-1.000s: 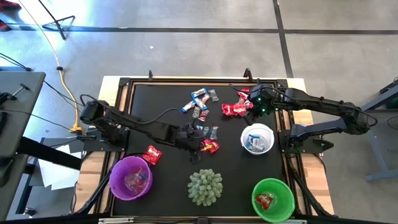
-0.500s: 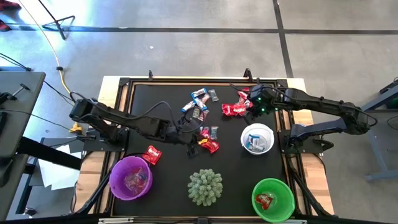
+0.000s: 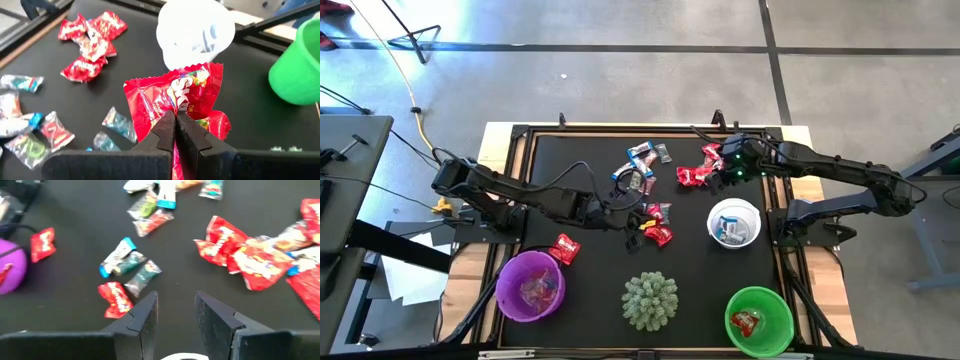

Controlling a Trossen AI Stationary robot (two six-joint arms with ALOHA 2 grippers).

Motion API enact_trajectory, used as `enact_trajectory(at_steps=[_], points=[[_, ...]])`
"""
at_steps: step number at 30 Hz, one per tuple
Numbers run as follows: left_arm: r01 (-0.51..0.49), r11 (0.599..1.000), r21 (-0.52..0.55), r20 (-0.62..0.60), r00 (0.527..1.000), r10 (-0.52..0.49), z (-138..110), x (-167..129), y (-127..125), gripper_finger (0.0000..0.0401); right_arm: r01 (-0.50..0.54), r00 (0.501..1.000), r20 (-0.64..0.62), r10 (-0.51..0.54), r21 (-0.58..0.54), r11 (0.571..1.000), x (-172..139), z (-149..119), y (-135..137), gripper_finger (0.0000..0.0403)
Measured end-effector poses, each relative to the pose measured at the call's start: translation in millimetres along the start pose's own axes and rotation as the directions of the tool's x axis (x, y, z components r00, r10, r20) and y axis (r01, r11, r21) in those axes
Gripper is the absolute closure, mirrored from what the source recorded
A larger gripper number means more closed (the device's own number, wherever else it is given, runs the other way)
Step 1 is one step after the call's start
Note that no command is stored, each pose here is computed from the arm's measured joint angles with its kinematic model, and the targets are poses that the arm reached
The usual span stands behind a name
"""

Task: Sort candy
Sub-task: Put the red candy wrapper into the green bucket

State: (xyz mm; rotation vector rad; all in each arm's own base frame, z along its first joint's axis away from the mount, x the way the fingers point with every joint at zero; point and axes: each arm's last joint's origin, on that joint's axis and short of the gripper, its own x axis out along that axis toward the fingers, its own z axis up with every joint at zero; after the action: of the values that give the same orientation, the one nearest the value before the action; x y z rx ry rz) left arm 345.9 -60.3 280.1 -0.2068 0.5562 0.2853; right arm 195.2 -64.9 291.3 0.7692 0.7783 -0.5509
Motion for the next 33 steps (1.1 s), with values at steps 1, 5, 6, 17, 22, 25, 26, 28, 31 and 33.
enact_trajectory(at_steps=[1, 5, 6, 17, 22, 25, 26, 28, 31, 33], points=[[-0.002, 1.0, 0.004, 0.011, 1.0, 0.002, 1.1, 0.1, 0.1, 0.0401, -0.015, 1.0, -0.002, 0.015, -0.002, 1.0, -0.1, 0.4, 0.8, 0.0277], [-0.005, 1.0, -0.005, 0.059, 0.998, 0.005, 5.5, 0.0, -0.9, 0.0401, -0.026, 1.0, -0.009, 0.026, 0.004, 1.0, 0.0, 0.2, 1.1, 0.0277], [-0.004, 1.0, -0.007, 0.065, 0.998, 0.005, 6.1, 0.0, -1.1, 0.0401, -0.024, 1.0, -0.002, 0.024, 0.005, 1.0, 0.0, 0.7, 1.2, 0.0277], [-0.042, 0.998, 0.041, 0.085, 0.996, 0.038, 9.8, -1.2, -0.6, 0.0401, -0.312, 0.936, 0.154, 0.316, -0.052, 0.949, -5.3, 17.0, 28.8, 0.0277], [-0.137, 0.987, 0.085, 0.13, 0.984, 0.125, 24.6, -9.0, -0.6, 0.0401, -0.443, 0.865, 0.209, 0.457, -0.112, 0.889, -11.6, 18.5, 48.1, 0.0277], [-0.186, 0.974, 0.128, 0.159, 0.973, 0.165, 35.7, -14.2, -0.3, 0.0401, -0.497, 0.83, 0.224, 0.511, -0.12, 0.859, -14.8, 17.3, 56.8, 0.0277], [-0.189, 0.973, 0.134, 0.17, 0.972, 0.165, 39.0, -15.5, 0.2, 0.0401, -0.513, 0.818, 0.229, 0.527, -0.12, 0.85, -15.9, 17.0, 59.4, 0.0277], [-0.198, 0.969, 0.146, 0.172, 0.97, 0.172, 41.9, -15.7, 2.1, 0.0401, -0.542, 0.796, 0.242, 0.555, -0.123, 0.831, -18.2, 16.1, 64.5, 0.0277], [-0.212, 0.968, 0.135, 0.184, 0.965, 0.186, 47.7, -16.3, 5.2, 0.0401, -0.554, 0.781, 0.265, 0.565, -0.123, 0.823, -20.2, 14.1, 69.9, 0.0277], [-0.219, 0.966, 0.136, 0.195, 0.962, 0.19, 51.3, -17.0, 6.8, 0.0401, -0.55, 0.781, 0.275, 0.561, -0.121, 0.826, -20.6, 12.2, 72.2, 0.0277]])
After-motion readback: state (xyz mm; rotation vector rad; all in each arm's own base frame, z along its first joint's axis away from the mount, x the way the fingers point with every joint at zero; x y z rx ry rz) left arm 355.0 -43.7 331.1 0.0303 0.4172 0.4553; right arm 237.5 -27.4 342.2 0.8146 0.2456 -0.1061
